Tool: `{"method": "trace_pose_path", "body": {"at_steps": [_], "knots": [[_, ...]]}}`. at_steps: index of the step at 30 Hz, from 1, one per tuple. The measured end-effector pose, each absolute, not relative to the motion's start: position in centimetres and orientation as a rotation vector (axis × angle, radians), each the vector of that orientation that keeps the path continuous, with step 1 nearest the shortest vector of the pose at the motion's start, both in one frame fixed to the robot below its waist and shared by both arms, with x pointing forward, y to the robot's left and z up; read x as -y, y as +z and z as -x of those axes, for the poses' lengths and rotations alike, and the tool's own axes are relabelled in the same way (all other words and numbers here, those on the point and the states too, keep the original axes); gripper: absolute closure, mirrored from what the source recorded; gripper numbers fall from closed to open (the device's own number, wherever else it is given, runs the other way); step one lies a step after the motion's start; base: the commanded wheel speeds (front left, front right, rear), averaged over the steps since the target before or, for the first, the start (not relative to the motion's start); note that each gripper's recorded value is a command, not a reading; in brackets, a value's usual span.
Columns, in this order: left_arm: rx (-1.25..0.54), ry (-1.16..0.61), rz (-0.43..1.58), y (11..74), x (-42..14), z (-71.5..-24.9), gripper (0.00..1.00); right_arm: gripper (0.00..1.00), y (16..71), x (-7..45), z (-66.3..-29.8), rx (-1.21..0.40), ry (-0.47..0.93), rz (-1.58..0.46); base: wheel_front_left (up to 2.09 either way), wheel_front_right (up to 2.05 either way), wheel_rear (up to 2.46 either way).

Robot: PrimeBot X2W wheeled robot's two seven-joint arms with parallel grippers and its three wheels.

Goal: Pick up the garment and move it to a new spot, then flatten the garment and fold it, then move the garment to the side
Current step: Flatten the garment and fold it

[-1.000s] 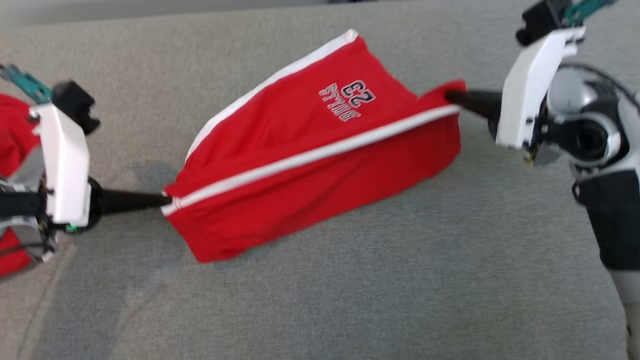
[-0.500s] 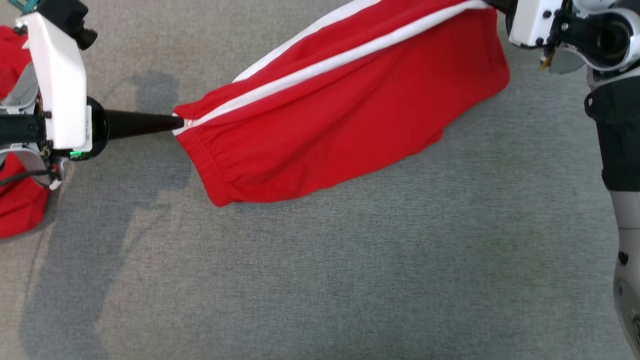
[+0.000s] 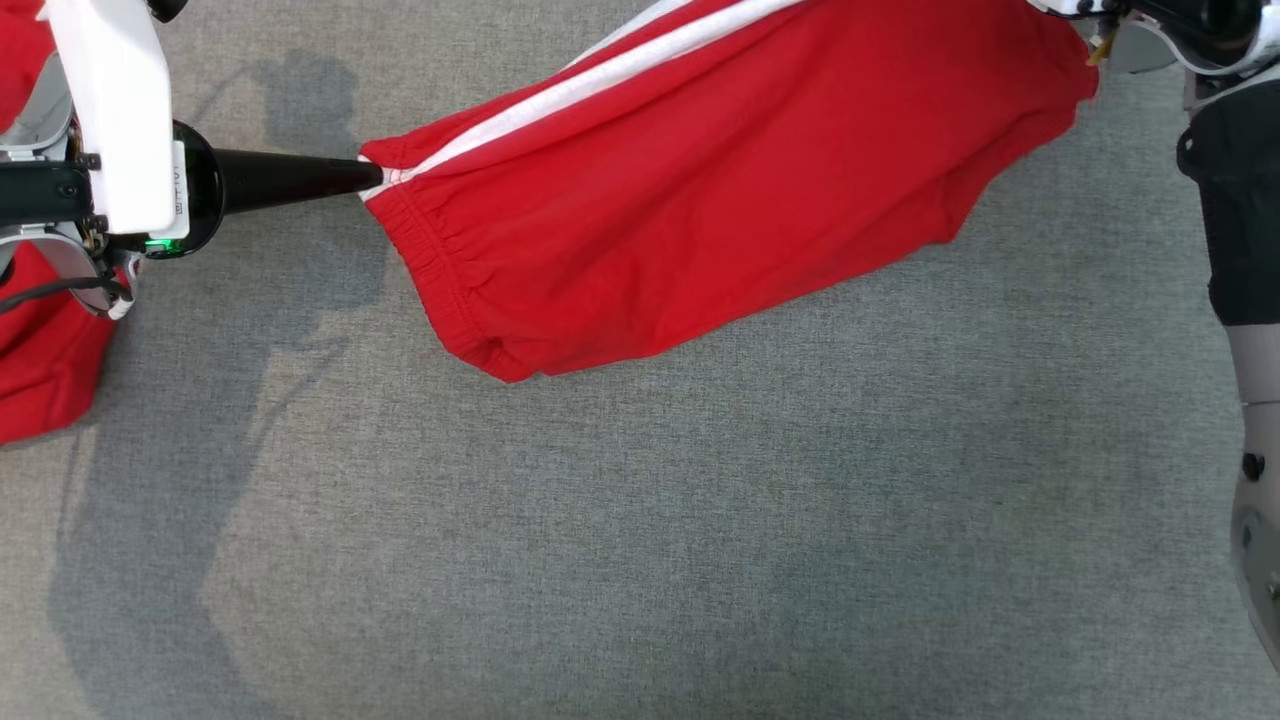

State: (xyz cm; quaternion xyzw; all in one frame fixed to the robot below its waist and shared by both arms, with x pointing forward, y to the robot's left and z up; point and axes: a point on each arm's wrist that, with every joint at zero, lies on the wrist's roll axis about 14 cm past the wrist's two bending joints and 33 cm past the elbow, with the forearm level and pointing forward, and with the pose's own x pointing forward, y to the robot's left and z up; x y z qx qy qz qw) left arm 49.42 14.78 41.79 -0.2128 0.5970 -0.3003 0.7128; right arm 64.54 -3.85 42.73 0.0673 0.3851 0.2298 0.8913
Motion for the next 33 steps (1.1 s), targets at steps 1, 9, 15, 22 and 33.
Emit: {"method": "trace_pose_path", "body": {"at_steps": [1, 9, 15, 22, 33], "knots": [[-1.325, -0.664, 0.470, 41.8, -14.8, -49.4, 1.00, 0.95, 42.7, 3.6, -64.6, -0.794, 0.483, -0.136, 0.00, 0.00, 0.00], [-1.281, -0.647, 0.462, 42.2, -15.0, -50.1, 0.00, 0.00, 42.8, 3.2, -64.7, -0.768, 0.484, -0.143, 0.00, 0.00, 0.00], [-1.244, -0.642, 0.443, 43.3, -15.0, -50.0, 0.00, 0.00, 45.0, 2.7, -64.3, -0.684, 0.501, -0.152, 0.00, 0.00, 0.00], [-1.123, -0.610, 0.399, 45.5, -15.5, -50.2, 0.00, 0.00, 48.9, 3.5, -63.5, -0.519, 0.502, -0.159, 0.00, 0.00, 0.00], [-0.585, -0.527, 0.263, 51.6, -16.7, -51.6, 0.00, 0.00, 49.2, 7.3, -60.4, -0.389, 0.416, -0.132, 0.00, 0.00, 0.00]]}}
